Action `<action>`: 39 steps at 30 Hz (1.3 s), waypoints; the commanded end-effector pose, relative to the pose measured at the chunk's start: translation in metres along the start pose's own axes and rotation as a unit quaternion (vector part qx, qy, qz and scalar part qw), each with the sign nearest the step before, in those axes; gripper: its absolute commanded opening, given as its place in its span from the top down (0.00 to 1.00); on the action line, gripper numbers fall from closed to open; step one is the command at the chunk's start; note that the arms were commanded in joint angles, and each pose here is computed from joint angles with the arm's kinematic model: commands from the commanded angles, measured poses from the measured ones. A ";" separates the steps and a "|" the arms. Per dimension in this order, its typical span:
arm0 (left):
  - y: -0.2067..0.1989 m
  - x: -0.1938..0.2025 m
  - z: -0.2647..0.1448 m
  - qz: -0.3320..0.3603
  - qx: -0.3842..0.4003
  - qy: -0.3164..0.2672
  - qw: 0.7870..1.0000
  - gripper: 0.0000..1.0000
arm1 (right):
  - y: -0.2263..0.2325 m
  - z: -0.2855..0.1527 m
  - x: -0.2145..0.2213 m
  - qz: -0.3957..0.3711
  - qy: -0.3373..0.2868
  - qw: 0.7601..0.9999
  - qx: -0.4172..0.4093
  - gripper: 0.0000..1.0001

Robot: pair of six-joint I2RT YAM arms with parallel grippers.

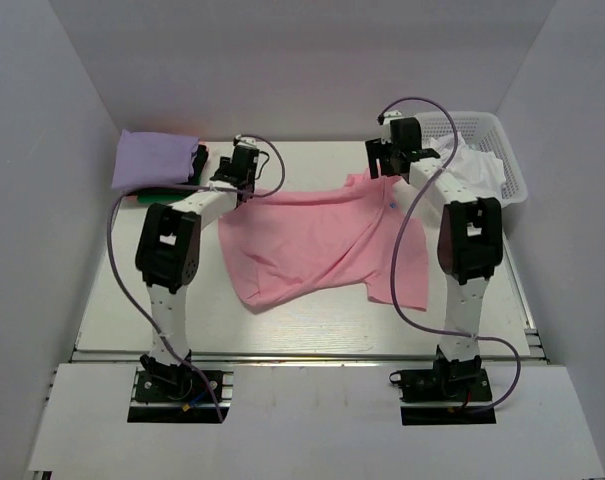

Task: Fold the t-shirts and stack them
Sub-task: Flatten out the tshirt

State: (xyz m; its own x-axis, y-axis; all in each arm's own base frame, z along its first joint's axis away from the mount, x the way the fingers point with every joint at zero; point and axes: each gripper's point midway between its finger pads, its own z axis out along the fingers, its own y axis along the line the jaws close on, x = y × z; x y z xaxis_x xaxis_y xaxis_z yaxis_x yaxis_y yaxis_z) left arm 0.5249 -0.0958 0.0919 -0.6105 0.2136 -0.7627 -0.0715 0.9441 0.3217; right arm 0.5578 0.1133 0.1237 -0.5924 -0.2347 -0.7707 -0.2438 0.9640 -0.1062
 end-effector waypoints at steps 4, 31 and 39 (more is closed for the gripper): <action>0.004 -0.063 -0.002 -0.070 0.039 -0.026 0.996 0.01 | 0.000 -0.012 -0.042 -0.006 -0.031 0.999 -0.008 0.10; -0.073 0.146 -0.273 -0.053 0.471 0.086 0.876 0.01 | 0.090 -0.150 0.094 0.107 0.040 0.969 -0.219 0.10; -0.087 0.205 -0.251 0.027 0.397 0.199 0.896 0.06 | 0.089 -0.150 0.120 0.110 0.064 0.969 -0.210 0.10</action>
State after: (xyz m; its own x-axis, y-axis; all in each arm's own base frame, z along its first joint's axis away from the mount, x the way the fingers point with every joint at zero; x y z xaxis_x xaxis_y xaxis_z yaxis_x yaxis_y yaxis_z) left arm 0.2091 -0.2014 0.0591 -0.8226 0.2706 -0.5002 0.4700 0.8186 -0.3301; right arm 0.3470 0.1493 0.1039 -0.7772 -0.0851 -0.6234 -0.3614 0.8715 0.3315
